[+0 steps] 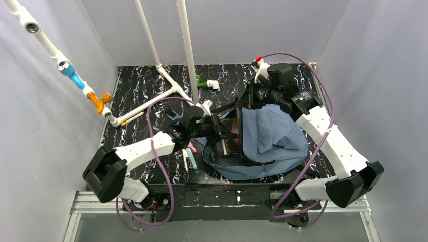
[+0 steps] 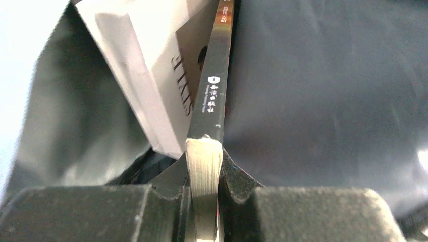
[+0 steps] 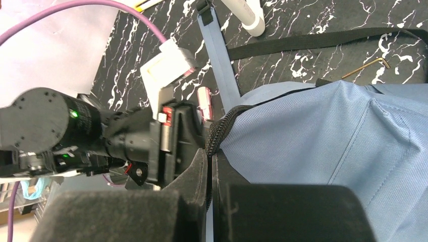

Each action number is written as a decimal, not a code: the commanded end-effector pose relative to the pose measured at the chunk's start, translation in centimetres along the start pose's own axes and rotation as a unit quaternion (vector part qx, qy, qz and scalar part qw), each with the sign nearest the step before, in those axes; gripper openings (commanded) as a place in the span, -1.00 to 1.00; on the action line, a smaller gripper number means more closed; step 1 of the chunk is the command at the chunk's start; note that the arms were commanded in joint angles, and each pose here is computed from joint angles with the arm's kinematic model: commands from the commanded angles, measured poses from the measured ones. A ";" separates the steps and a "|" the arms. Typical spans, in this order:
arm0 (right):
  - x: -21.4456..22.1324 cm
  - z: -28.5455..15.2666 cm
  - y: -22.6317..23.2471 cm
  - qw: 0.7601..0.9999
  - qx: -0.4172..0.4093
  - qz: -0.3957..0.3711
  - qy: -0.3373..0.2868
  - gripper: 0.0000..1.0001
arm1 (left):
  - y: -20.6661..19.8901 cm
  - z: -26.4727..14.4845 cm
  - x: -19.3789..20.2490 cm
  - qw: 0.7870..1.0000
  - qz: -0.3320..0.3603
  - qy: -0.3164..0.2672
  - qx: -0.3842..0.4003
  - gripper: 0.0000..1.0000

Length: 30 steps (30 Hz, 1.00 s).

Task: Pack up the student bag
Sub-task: Place the book in the student bag.

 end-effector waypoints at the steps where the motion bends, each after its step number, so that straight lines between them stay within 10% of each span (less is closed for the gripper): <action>1: -1.9 -1.4 1.4 0.997 -0.038 -0.017 -0.070 -0.97 | -3.9 2.7 -0.8 0.998 0.012 -0.047 0.042 -1.00; 6: -1.1 -1.5 1.1 0.997 -0.025 -0.018 -0.067 -0.97 | -4.9 4.9 -0.6 0.998 0.030 -0.042 0.038 -0.88; 18: 1.1 -1.4 0.6 0.997 -0.032 -0.015 -0.070 -0.97 | -2.8 1.5 0.1 0.990 0.111 -0.012 -0.082 0.59; 26: 2.7 -1.5 0.0 0.999 -0.016 -0.014 -0.043 -0.97 | -1.8 -5.9 0.5 0.970 0.180 -0.050 -0.155 0.72; 30: 3.6 -1.3 0.0 0.999 -0.026 -0.014 -0.016 -0.97 | -2.9 -8.9 1.8 0.975 0.207 -0.052 -0.063 0.64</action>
Point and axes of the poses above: each gripper's point midway between its finger pads, its own z axis out along the fingers, its own y axis along the line the jaws close on, x = y × z, the point moved 8 cm from there along -z, back along the fingers, and after that the axes turned 9 degrees about -z, right-handed, at the moved point
